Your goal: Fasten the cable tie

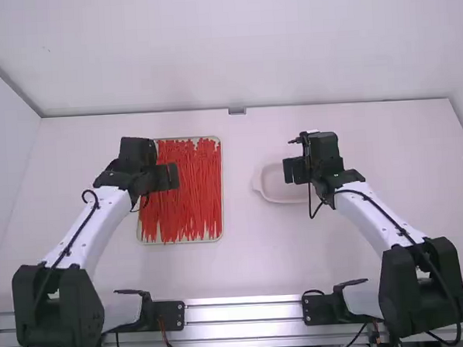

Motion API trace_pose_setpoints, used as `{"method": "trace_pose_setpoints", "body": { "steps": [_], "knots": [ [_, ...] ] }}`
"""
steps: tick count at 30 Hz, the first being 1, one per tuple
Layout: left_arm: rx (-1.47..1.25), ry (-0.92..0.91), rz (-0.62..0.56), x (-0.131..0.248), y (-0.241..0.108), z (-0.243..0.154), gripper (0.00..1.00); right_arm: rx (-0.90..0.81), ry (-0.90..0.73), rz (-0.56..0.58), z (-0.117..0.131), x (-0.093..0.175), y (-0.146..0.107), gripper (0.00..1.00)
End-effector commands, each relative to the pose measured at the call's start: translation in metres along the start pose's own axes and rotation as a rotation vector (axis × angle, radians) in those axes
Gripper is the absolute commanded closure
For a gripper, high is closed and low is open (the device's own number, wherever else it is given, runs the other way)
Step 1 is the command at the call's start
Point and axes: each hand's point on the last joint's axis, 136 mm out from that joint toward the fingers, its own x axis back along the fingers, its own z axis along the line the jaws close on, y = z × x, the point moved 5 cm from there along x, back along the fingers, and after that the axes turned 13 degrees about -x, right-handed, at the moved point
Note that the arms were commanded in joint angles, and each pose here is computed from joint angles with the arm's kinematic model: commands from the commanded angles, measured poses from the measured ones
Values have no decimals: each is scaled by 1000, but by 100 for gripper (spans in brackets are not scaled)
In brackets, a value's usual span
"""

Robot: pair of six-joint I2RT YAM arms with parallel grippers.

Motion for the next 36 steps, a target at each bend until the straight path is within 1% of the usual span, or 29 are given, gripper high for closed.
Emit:
{"method": "trace_pose_setpoints", "body": {
  "steps": [1, 8, 14, 25, 26, 29, 36],
  "knots": [
    [32, 28, 12, -6, 13, 13, 1, -1, -5, -25, 2, 3, 11, 2],
    [12, 30, 93, -36, 33, 18, 1, -4, -1, -25, 2, 3, 11, 2],
    [-15, 28, 100, -51, 49, 19, 1, -4, -1, -23, 2, 3, 11, 2],
    [-19, 35, -9, -69, 76, 22, 0, -3, -9, 9, 1, 3, 4, 2],
    [-42, 8, -21, -71, 78, 19, 2, -3, -11, 14, 1, 3, 3, 2],
    [-77, -38, -41, -73, 81, 14, 4, -3, -12, 20, 0, 3, 2, 2],
    [-105, -72, -89, -85, 90, 9, 2, -3, -13, 23, 0, 3, 2, 2]
  ]
}}
